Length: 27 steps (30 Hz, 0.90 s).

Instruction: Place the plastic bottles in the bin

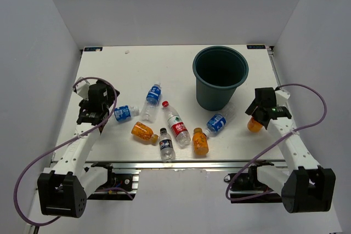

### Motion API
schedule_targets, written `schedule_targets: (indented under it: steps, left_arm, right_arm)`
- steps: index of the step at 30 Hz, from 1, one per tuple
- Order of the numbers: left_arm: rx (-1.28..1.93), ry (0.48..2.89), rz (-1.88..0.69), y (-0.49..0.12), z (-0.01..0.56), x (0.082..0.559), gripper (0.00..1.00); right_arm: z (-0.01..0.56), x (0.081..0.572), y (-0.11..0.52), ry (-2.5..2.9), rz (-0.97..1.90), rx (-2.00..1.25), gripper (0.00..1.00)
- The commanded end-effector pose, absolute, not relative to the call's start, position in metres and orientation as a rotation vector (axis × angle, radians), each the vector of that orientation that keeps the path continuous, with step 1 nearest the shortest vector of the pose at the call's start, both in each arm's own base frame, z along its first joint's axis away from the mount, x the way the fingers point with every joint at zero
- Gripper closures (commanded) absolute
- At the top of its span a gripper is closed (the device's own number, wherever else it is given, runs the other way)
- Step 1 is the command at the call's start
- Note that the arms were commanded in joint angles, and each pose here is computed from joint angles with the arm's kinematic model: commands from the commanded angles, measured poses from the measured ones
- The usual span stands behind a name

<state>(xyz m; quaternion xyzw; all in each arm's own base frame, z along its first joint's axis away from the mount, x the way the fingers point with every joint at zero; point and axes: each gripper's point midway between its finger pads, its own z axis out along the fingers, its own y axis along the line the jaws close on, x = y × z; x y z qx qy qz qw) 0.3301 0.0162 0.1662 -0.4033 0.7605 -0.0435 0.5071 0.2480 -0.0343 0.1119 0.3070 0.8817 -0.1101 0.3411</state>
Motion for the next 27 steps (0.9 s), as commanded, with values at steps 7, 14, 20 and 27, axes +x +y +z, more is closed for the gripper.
schedule_targets:
  steps: [7, 14, 20, 27]
  left_arm:
    - [-0.962, 1.839, -0.082, 0.019, 0.163, 0.332, 0.02]
    - [-0.974, 1.847, -0.066, 0.021, 0.159, 0.332, 0.02]
    - [-0.980, 1.853, -0.060, 0.021, 0.157, 0.333, 0.02]
    - [-1.012, 1.863, -0.031, 0.025, 0.153, 0.331, 0.02]
  right_arm:
    - [0.074, 0.270, -0.040, 2.288, -0.323, 0.792, 0.12]
    - [0.072, 0.271, -0.042, 2.283, -0.337, 0.770, 0.49]
    - [0.111, 0.272, -0.038, 2.218, -0.269, 0.764, 0.60]
    - [0.272, 0.309, -0.021, 1.843, 0.014, 0.651, 0.56]
